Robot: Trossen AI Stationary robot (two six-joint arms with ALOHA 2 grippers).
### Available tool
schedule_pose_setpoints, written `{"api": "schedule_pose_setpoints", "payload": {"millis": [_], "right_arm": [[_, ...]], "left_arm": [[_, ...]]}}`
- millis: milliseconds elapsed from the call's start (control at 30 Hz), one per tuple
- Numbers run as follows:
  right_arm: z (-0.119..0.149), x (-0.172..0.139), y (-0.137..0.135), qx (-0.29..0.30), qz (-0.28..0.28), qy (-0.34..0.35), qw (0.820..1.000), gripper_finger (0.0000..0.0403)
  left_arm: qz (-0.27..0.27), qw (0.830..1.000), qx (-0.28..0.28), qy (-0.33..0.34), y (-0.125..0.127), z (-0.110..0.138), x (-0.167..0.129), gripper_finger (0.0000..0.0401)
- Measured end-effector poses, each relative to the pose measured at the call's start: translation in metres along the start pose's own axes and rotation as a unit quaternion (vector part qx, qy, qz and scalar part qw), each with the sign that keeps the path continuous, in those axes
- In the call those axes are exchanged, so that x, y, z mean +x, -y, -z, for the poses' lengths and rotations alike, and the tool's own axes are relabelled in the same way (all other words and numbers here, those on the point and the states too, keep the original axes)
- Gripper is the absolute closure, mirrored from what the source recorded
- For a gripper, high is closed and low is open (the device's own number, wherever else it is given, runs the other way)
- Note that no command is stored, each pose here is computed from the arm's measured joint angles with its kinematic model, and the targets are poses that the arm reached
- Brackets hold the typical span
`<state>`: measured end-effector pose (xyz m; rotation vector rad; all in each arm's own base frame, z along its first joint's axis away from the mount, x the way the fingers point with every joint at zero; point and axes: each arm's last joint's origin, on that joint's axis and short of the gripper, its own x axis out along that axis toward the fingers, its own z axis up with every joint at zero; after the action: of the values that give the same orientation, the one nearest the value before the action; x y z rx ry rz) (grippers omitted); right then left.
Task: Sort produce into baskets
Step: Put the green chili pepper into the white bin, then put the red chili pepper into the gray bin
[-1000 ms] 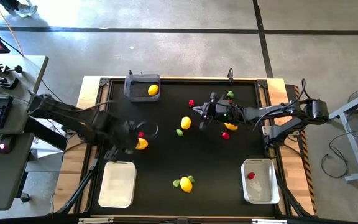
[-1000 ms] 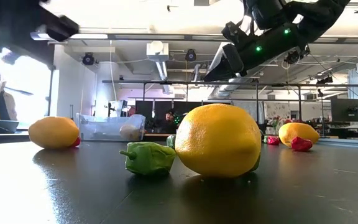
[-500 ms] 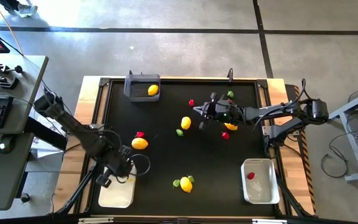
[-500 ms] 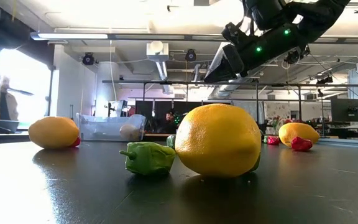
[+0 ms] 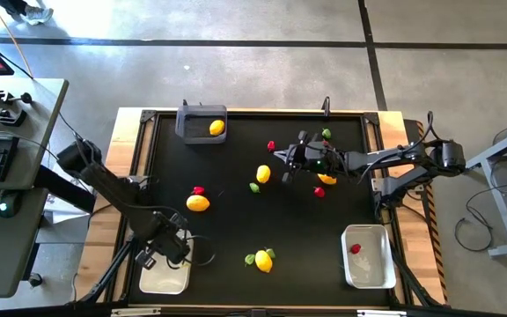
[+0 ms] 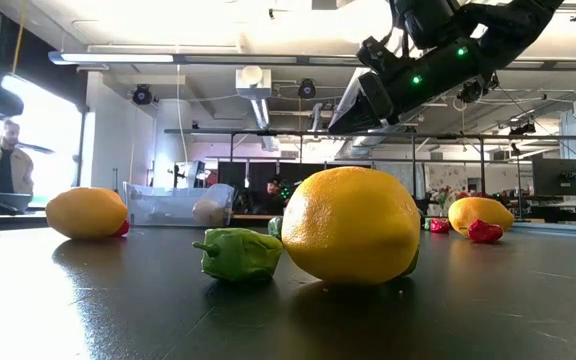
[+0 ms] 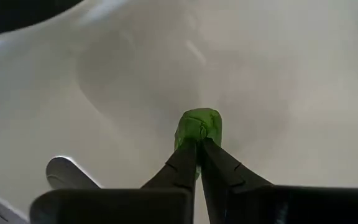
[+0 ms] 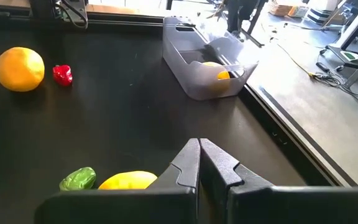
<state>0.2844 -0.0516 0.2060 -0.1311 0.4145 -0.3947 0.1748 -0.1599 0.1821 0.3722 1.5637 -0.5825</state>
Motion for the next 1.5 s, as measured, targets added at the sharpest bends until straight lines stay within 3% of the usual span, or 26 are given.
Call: {"api": "schedule_pose_setpoints", "payload": {"millis": [367, 567, 700, 867, 967, 1167, 1367, 1500], "right_arm": [[0.0, 0.0, 0.001, 0.001, 0.002, -0.001, 1.0, 0.0403], [0.005, 0.001, 0.003, 0.008, 0.003, -0.024, 1.0, 0.0403], [0.006, 0.001, 0.003, 0.007, 0.002, -0.029, 1.0, 0.0403], [0.006, 0.001, 0.002, 0.006, -0.003, -0.032, 0.999, 0.0403], [0.006, 0.001, 0.002, 0.006, -0.004, -0.033, 0.999, 0.0403], [0.009, 0.0, 0.002, 0.016, -0.004, -0.043, 0.999, 0.0403], [0.009, 0.0, 0.002, 0.015, -0.005, -0.047, 0.999, 0.0403], [0.009, 0.0, 0.002, 0.011, -0.005, -0.047, 0.999, 0.0403]], "left_arm": [[-0.003, 1.0, -0.005, -0.016, -0.001, -0.001, 0.005, 0.0324], [-0.002, 1.0, -0.01, -0.025, 0.001, -0.004, -0.008, 0.029], [-0.005, 1.0, -0.014, 0.001, -0.002, -0.006, -0.019, 0.0316], [-0.013, 0.998, -0.008, 0.059, -0.016, -0.004, -0.035, 0.0387], [-0.026, 0.993, -0.015, 0.116, -0.032, -0.004, -0.049, 0.0393], [-0.059, 0.967, 0.006, 0.248, -0.067, -0.005, -0.068, 0.04], [-0.075, 0.927, 0.02, 0.367, -0.107, -0.008, -0.068, 0.04], [-0.105, 0.891, 0.02, 0.441, -0.131, -0.005, -0.065, 0.04]]}}
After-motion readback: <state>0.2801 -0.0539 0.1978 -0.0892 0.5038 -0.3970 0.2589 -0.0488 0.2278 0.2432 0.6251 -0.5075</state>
